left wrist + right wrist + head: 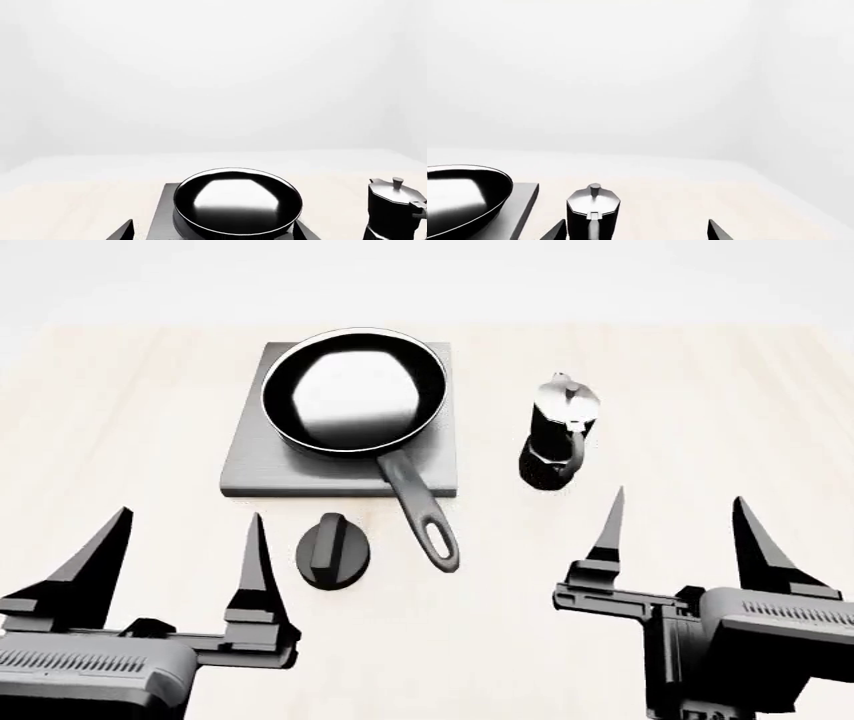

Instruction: Put the frying pan on the stove.

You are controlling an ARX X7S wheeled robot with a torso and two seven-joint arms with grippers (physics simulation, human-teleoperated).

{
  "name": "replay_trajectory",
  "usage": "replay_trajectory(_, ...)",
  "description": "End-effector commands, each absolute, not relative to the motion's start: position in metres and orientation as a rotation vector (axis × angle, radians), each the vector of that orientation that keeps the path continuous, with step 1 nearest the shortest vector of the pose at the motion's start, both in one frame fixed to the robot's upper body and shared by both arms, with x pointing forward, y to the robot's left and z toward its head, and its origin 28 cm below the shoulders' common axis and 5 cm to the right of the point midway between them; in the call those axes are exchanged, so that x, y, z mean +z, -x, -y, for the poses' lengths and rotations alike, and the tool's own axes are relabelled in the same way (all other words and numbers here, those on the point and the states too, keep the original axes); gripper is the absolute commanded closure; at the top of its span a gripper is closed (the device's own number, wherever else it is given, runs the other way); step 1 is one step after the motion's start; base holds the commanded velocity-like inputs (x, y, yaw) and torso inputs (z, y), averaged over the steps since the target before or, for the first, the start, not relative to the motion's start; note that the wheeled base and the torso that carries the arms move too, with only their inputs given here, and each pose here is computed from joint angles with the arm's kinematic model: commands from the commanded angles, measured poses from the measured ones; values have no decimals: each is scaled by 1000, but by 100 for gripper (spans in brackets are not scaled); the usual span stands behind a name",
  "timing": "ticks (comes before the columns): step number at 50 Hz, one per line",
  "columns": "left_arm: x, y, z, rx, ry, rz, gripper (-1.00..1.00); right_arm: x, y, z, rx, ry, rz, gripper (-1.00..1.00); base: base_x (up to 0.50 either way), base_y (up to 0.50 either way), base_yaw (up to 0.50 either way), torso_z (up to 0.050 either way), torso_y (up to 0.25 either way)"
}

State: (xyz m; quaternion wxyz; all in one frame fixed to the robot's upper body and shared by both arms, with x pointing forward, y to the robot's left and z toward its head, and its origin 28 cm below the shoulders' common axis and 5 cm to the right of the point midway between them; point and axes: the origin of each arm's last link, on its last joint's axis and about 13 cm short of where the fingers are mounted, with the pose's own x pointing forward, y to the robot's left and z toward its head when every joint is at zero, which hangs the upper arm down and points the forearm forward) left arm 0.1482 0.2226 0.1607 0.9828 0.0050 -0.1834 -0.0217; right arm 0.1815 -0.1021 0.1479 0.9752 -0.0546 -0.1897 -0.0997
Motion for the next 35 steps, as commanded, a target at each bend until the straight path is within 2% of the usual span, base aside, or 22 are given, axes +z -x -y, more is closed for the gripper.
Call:
replay_trajectory(1, 158, -148, -233, 8, -20, 371, -100, 153, -179, 115, -267, 89, 392, -100, 0, 0, 0, 0, 0)
replay_trajectory(35, 169, -131, -267, 169, -14, 408, -100, 165, -163, 147, -439, 73, 423, -100, 0, 0, 0, 0, 0)
